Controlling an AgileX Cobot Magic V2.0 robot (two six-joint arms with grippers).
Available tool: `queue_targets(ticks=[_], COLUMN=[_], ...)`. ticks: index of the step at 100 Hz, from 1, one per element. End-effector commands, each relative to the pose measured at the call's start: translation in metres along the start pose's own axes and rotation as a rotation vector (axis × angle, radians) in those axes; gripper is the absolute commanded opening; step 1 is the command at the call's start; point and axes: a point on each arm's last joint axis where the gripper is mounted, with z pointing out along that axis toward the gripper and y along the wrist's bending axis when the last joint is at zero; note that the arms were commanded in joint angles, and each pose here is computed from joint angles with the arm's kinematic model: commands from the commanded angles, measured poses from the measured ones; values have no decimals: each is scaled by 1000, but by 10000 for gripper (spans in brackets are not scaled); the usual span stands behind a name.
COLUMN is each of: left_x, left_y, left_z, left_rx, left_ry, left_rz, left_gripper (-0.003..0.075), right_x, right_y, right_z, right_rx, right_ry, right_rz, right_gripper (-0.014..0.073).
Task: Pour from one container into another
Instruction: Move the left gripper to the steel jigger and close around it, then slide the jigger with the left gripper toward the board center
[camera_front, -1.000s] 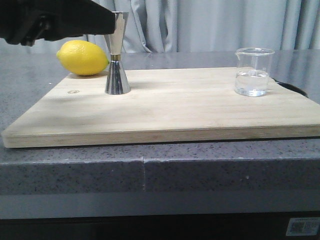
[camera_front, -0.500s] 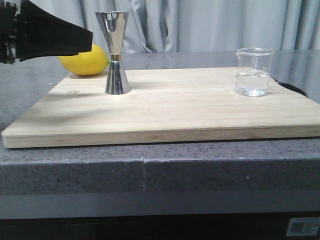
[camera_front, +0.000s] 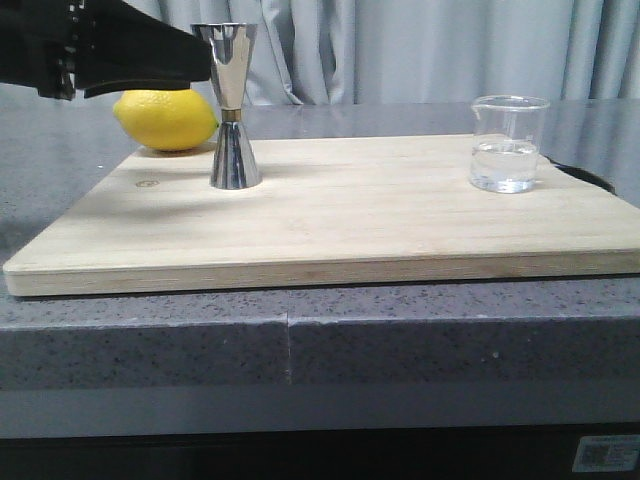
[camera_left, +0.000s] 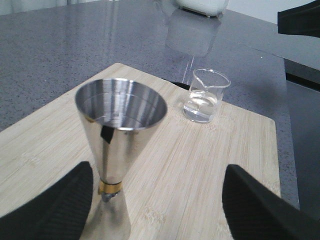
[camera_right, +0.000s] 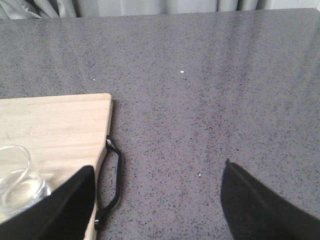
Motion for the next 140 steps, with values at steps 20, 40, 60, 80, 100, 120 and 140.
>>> queue_targets(ticks=[20, 40, 60, 80, 100, 120, 140], left_x=[-13, -10, -8, -12, -16, -14, -14], left_y=[11, 19, 23, 20, 20, 20, 19], left_z=[5, 10, 18, 33, 40, 41, 41], left_rx=[46, 48, 74, 114, 124, 128, 132], left_ry=[-61, -57, -52, -41, -37, -25, -17], left_rz=[-1, -7, -19, -1, 19, 22, 26], left_gripper=[494, 494, 494, 494, 493, 449, 368], right_x=[-21, -21, -22, -22, -22, -22, -22], right_y=[0, 0, 0, 0, 0, 0, 0], right_z=[-4, -4, -4, -4, -4, -4, -4], right_rx=[1, 1, 1, 1, 1, 1, 1], right_ry=[-125, -127, -139, -139, -139, -139, -139], right_rz=[-20, -20, -20, -20, -20, -20, -20], right_gripper=[479, 479, 479, 479, 478, 478, 478])
